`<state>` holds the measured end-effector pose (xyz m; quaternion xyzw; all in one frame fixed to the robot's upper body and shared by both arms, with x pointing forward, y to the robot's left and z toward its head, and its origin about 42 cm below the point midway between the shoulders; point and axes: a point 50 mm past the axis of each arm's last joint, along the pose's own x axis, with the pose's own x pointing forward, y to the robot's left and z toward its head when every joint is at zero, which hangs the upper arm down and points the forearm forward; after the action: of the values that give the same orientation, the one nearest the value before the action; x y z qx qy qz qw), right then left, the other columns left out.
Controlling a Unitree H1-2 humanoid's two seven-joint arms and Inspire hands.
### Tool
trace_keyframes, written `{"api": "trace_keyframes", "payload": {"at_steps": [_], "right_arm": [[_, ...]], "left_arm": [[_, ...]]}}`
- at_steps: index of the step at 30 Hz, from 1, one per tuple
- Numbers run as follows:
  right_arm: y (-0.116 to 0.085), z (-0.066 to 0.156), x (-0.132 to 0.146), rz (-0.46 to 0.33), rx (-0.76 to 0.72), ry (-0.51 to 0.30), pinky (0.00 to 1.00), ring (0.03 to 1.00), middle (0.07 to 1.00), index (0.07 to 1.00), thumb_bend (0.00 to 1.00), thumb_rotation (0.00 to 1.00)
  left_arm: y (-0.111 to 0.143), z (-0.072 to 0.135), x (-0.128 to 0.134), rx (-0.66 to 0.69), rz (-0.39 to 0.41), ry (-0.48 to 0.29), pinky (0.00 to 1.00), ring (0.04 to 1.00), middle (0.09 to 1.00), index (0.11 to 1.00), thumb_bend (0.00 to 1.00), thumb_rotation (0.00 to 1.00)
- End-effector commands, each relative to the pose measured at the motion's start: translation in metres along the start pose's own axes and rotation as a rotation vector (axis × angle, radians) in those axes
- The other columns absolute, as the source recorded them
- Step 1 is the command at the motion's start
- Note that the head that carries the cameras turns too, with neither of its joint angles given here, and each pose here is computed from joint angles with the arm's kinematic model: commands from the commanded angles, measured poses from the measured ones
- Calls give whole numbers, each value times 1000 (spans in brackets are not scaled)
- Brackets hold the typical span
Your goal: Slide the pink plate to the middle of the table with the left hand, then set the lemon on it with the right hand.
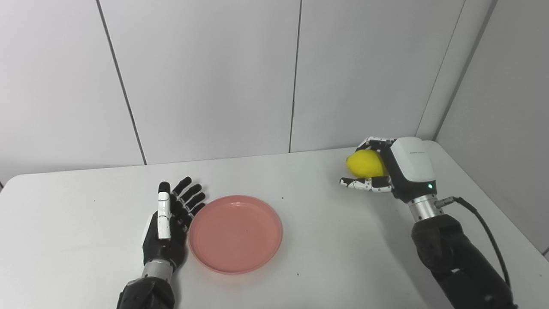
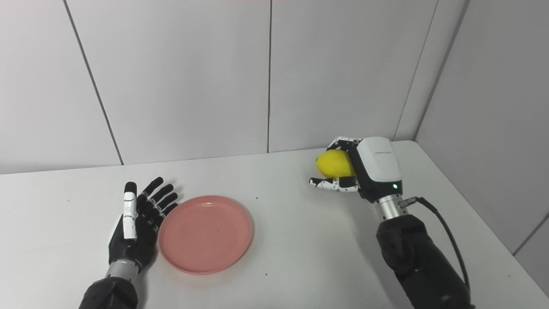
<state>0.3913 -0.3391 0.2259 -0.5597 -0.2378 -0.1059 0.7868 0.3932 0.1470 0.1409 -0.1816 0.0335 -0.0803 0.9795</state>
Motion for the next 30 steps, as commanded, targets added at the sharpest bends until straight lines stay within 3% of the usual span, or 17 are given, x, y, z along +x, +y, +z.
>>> {"api": "trace_keyframes", "payload": {"at_steps": [1, 5, 14, 20, 26, 30], "right_arm": [[-21, 8, 25, -88, 4, -79, 117, 159, 226, 281, 627, 352], [-21, 12, 31, -69, -4, -95, 134, 176, 246, 310, 618, 373], [-18, 23, 48, -2, 44, -97, 120, 163, 228, 283, 627, 369], [-5, 45, 57, 48, 46, -129, 129, 172, 239, 291, 625, 323], [11, 69, 65, 117, 76, -142, 143, 190, 257, 295, 642, 392], [20, 87, 68, 147, 84, -174, 158, 211, 281, 328, 639, 374]], "left_arm": [[-1, -18, -5, 1, 27, 86, 806, 799, 788, 798, 681, 932], [-4, -16, -3, 16, 34, 85, 777, 786, 783, 781, 691, 939], [-13, -17, 0, 10, 54, 92, 777, 774, 764, 766, 704, 911], [-15, -18, 2, 22, 46, 88, 784, 773, 770, 753, 694, 915], [-13, -20, 3, 17, 50, 87, 777, 768, 766, 740, 686, 905], [-13, -19, 3, 12, 49, 86, 781, 773, 772, 767, 689, 906]]}}
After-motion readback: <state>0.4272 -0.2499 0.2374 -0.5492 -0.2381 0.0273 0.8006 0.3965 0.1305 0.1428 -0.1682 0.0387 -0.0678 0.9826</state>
